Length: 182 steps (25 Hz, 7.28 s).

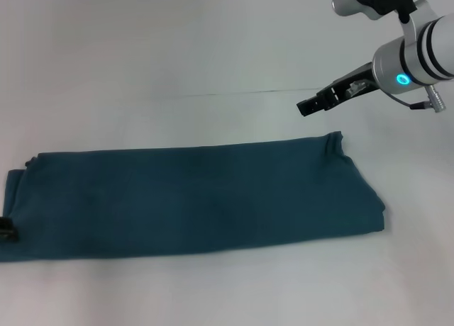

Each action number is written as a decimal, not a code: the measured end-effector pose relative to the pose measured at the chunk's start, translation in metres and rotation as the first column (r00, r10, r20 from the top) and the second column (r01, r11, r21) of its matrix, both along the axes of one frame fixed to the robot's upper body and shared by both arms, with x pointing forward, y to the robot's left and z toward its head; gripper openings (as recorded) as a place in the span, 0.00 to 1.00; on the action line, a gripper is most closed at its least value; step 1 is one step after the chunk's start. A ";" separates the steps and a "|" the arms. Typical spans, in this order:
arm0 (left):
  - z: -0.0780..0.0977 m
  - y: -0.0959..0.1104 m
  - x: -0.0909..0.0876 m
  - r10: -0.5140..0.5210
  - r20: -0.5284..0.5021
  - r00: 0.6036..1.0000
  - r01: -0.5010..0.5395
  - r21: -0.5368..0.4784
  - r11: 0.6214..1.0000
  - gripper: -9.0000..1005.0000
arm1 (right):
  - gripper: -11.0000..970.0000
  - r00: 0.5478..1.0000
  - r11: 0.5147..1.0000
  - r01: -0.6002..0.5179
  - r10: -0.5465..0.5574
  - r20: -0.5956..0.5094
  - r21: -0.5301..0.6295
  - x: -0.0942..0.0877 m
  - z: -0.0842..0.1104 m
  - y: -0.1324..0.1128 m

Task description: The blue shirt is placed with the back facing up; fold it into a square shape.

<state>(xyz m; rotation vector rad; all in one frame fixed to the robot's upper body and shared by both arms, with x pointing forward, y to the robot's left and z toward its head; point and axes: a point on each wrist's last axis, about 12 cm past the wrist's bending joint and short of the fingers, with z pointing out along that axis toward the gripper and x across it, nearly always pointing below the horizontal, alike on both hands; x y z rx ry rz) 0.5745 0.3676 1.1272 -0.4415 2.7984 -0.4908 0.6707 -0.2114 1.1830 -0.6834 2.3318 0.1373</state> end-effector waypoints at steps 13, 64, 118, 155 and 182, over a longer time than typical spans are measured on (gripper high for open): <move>-0.009 -0.010 0.008 -0.014 -0.015 1.000 0.014 -0.034 0.999 0.92 | 0.95 1.000 1.000 0.000 0.000 0.001 -0.001 0.000 -0.001 0.001; 0.071 -0.050 0.060 -0.325 0.266 0.908 0.370 -0.141 0.918 0.04 | 0.67 0.983 0.890 -0.034 -0.052 0.175 0.455 -0.039 -0.072 -0.041; 0.167 -0.110 0.083 -0.574 0.370 0.730 0.660 -0.164 0.733 0.12 | 0.05 0.947 0.849 -0.103 -0.076 0.313 0.519 -0.054 -0.110 -0.045; 0.071 -0.348 0.049 -0.677 0.414 0.609 0.793 -0.283 0.540 0.24 | 0.05 0.831 0.806 0.194 -0.438 0.343 0.559 -0.081 -0.086 -0.170; -0.024 -0.029 -0.086 -0.415 0.770 0.484 0.738 -0.104 0.667 0.94 | 0.46 0.856 0.753 -0.494 0.508 0.092 0.434 -0.109 -0.023 -0.081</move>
